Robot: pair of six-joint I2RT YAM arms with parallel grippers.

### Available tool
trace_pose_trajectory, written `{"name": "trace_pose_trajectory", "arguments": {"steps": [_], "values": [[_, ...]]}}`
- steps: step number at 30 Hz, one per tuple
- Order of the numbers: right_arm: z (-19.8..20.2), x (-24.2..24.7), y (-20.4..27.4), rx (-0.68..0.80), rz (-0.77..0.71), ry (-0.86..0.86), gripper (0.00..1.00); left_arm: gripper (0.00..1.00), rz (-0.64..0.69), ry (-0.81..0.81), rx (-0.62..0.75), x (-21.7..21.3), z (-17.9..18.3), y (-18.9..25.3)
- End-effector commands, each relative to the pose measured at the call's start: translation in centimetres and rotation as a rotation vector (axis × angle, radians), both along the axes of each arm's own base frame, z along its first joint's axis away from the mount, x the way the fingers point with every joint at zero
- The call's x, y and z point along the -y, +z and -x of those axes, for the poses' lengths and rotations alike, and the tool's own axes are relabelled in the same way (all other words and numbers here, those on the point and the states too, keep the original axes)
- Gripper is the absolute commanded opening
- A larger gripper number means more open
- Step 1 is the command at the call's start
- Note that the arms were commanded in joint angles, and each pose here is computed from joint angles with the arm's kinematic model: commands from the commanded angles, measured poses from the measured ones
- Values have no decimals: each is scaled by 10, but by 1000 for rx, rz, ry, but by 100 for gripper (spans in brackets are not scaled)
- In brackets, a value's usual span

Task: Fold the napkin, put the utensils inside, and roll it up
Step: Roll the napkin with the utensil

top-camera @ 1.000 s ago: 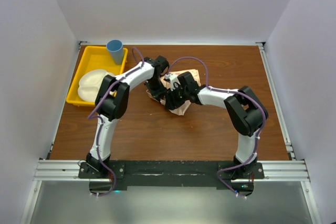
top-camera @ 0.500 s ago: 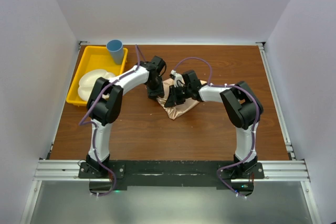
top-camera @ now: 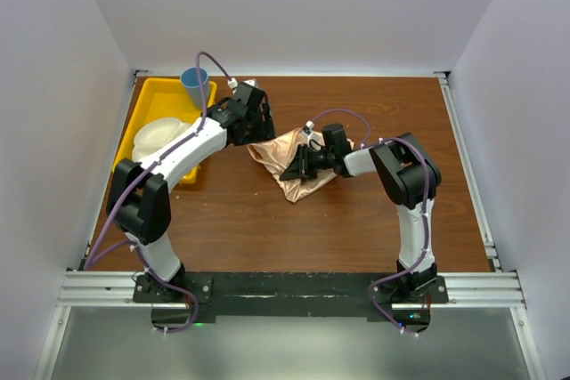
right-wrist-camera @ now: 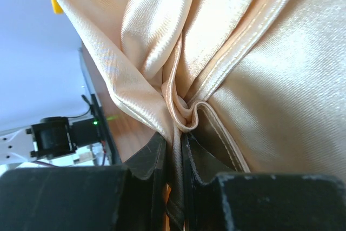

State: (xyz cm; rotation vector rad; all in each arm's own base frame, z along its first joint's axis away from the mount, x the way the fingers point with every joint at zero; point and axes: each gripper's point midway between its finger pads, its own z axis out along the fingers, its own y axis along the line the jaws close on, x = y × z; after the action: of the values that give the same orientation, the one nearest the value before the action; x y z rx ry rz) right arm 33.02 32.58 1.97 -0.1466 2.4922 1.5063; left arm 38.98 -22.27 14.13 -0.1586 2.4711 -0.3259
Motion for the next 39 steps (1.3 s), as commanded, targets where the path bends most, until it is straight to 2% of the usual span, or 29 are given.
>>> {"name": "trace_pose_trajectory", "arguments": {"steps": [1,5,9,15,20,21,23,24,27,29,35,37,38,39], "values": [[2,20,-37,-117,53,-79,0,69,-47,178,-52,-19,-2,-25],[3,29,-41,-155,42,-108,0,71,-100,284,-70,-38,2,-42],[-1,30,-40,-120,60,-95,0,75,-45,300,-77,-36,4,-57],[0,31,-42,-114,77,-85,0,72,19,287,-102,-20,-8,-73],[0,32,-44,-105,88,-73,0,58,65,296,-88,-15,-9,-84],[-1,32,-44,-105,90,-72,0,48,84,289,-60,-12,-13,-80],[-1,33,-46,-103,102,-69,0,35,98,275,-40,-10,-14,-78],[-2,33,-46,-100,103,-67,0,24,123,262,5,-7,-20,-67],[-1,36,-50,-99,127,-56,0,8,167,218,55,2,-27,-57],[0,37,-52,-101,138,-49,0,1,190,186,61,11,-31,-52],[-1,38,-53,-91,158,-31,0,1,215,148,48,25,-36,-55],[0,38,-55,-98,159,-27,0,9,237,139,69,25,-34,-51],[1,38,-55,-96,160,-26,0,16,260,137,95,28,-36,-43],[1,38,-56,-97,160,-25,0,18,270,133,100,29,-37,-42]]}}
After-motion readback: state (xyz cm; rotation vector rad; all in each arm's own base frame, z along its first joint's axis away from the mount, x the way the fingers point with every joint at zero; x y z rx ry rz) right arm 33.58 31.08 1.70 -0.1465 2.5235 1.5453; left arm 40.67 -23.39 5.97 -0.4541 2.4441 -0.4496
